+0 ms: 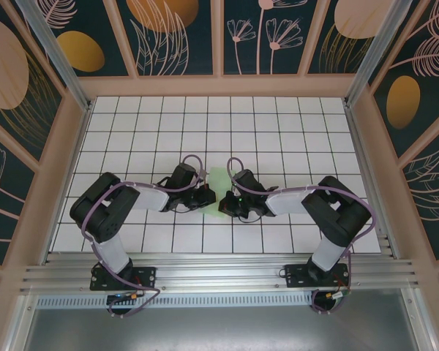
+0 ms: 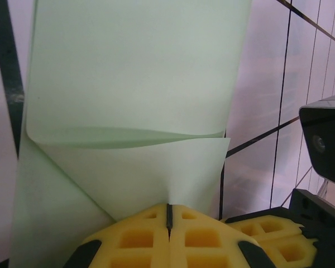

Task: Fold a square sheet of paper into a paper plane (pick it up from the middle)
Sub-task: Fold the second fold of the triangle at the center of the table.

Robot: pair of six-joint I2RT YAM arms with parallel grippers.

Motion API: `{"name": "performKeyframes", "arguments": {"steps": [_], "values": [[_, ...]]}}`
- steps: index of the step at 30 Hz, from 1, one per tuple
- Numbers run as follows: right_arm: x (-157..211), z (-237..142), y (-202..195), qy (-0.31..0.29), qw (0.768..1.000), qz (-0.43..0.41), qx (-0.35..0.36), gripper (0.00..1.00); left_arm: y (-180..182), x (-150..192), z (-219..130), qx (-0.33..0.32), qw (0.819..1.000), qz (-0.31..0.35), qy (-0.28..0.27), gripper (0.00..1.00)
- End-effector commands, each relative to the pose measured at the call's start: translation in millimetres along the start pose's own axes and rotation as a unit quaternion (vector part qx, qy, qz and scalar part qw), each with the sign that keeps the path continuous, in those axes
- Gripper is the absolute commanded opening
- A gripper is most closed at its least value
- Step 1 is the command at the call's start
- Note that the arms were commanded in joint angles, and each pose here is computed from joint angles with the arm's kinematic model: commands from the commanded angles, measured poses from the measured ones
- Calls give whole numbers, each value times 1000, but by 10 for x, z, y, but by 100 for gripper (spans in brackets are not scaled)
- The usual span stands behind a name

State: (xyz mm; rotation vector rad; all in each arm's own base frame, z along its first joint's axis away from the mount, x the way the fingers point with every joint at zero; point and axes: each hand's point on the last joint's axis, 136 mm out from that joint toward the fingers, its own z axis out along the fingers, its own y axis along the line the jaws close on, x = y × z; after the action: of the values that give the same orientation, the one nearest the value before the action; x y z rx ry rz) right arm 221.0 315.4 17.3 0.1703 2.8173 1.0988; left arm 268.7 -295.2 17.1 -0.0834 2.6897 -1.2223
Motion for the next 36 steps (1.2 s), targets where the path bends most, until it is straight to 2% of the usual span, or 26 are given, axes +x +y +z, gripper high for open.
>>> {"name": "performKeyframes", "arguments": {"steps": [1,6,11,26,36], "values": [[35,62,-165,6,1000,16,27,5,122,25,39,-28,1000,-3,1,0],[79,59,-270,11,999,20,48,3,322,-105,-18,-94,995,-7,-34,0],[132,69,-322,21,998,21,56,1,376,-240,-53,-128,990,-11,-60,0],[210,104,-439,35,996,25,74,0,319,-497,-103,-138,986,4,-94,0],[216,113,-432,37,996,24,72,0,489,-645,-181,-151,983,-13,-108,0]]}}
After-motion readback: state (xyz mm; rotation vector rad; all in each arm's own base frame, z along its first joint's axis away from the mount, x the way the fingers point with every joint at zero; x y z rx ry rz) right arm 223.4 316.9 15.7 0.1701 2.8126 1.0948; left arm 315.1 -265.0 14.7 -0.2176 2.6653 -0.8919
